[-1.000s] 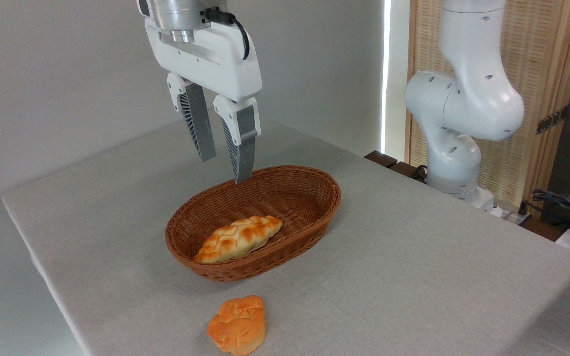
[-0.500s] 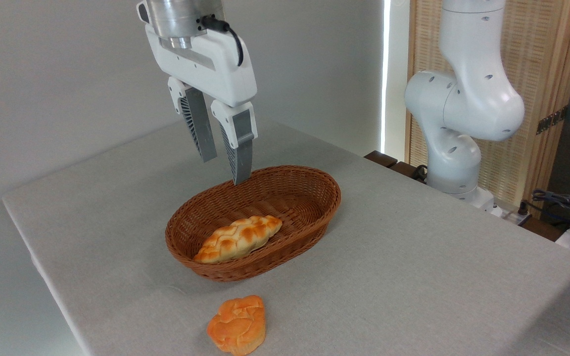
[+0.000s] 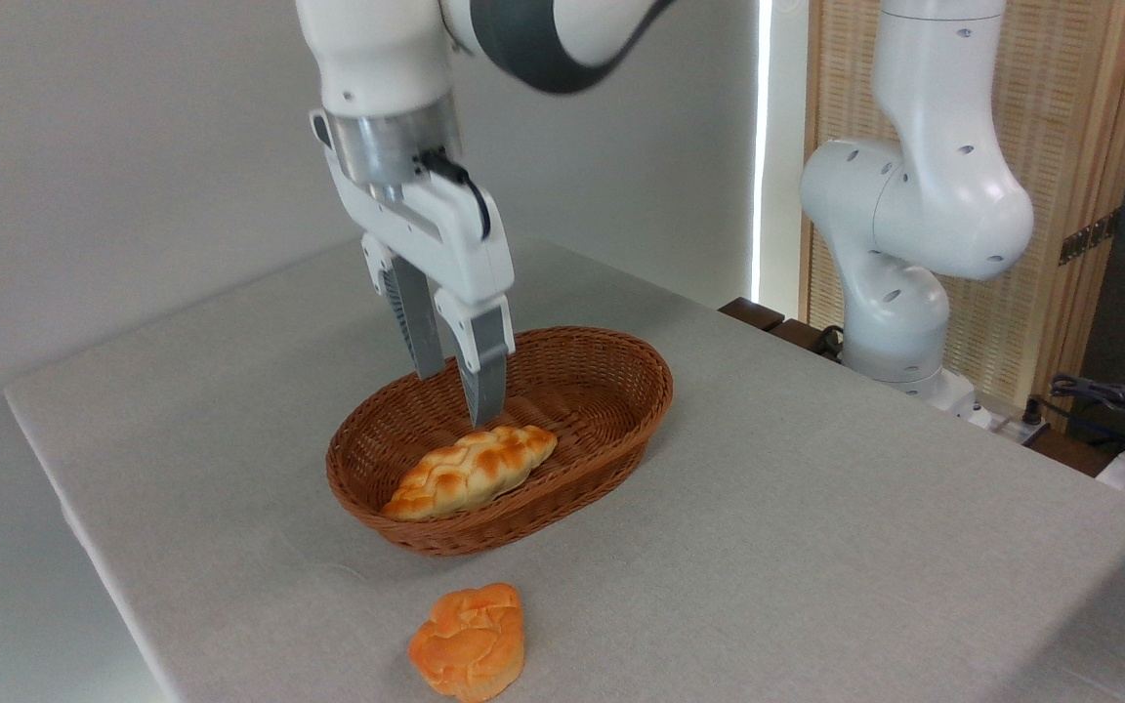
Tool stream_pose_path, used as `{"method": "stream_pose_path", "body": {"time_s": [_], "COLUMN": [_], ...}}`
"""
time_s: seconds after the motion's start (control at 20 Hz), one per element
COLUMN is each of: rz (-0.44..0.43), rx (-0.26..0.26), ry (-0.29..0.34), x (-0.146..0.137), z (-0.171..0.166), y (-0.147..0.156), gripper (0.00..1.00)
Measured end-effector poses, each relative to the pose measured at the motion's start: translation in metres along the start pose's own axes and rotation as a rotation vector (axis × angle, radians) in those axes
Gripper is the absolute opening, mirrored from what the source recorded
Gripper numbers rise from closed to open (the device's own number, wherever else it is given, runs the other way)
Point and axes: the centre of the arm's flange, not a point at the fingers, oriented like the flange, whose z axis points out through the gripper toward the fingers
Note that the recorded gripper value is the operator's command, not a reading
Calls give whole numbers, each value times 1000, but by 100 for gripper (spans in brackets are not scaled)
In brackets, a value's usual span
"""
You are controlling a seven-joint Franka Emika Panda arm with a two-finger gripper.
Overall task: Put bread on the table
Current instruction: 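Lower the gripper onto the braided roll and close on it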
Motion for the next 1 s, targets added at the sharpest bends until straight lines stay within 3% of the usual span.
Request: {"method": "stream_pose_path", "body": {"time_s": [0.35, 0.85, 1.0], "rz": [32, 88, 94], "rx": [-15, -9, -14], "ry": [-23, -20, -26], "x": [0, -6, -5], "z": [64, 99, 104], "y": [22, 28, 32], "gripper": [100, 100, 90]}}
